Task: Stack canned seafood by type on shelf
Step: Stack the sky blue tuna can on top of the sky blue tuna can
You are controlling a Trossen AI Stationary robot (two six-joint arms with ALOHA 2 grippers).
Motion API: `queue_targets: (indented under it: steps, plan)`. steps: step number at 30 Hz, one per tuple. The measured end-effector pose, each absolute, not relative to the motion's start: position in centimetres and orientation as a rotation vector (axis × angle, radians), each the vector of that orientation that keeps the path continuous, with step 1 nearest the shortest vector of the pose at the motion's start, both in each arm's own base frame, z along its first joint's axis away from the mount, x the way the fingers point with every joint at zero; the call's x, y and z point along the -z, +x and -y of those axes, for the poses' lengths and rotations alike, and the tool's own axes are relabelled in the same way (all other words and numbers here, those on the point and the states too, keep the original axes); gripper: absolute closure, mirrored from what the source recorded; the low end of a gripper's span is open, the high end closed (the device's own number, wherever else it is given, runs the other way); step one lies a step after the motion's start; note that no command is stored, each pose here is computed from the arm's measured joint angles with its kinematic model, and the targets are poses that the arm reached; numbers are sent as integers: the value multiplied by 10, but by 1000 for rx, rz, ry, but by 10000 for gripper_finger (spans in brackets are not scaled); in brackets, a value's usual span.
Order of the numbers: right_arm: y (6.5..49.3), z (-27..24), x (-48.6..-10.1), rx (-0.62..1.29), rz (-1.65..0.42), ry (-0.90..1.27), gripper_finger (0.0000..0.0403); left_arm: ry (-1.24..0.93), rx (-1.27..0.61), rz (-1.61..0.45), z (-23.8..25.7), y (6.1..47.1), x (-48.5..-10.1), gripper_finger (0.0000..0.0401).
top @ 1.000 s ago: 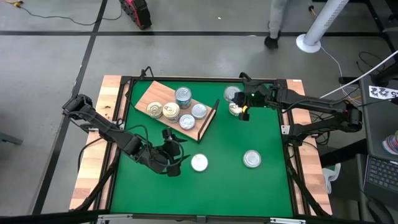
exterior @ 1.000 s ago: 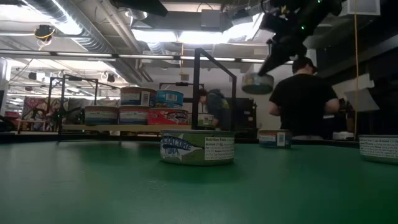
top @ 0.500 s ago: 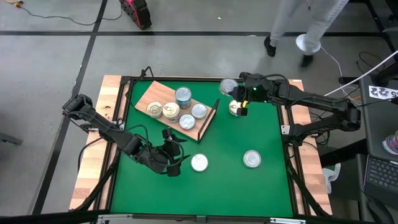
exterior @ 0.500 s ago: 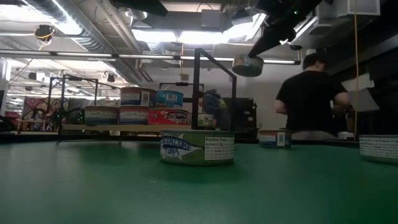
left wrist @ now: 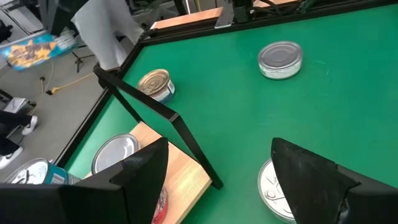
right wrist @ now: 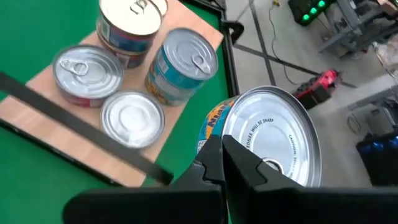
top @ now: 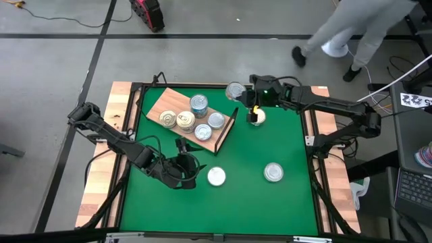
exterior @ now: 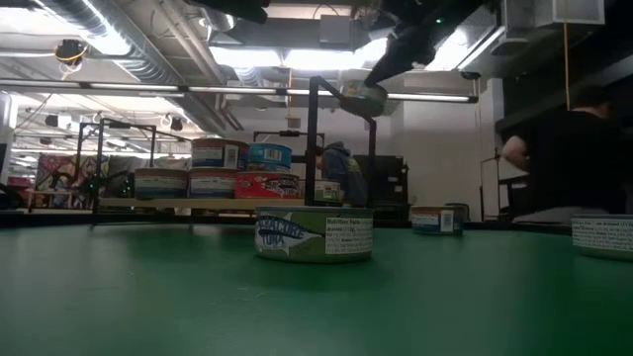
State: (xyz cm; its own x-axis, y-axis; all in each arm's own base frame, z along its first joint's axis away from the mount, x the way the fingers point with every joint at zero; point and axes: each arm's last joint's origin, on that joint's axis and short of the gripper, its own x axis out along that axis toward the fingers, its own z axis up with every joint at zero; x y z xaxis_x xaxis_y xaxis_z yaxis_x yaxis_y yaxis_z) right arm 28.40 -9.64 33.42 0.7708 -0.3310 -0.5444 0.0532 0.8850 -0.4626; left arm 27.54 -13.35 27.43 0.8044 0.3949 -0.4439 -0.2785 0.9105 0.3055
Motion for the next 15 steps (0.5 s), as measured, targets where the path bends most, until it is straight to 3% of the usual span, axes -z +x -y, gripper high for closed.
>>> queue_targets:
  steps: [15]
  plan:
    - [341,113,-325,126,-654,-470,403,232,-365,-526,133,275,-274,121]
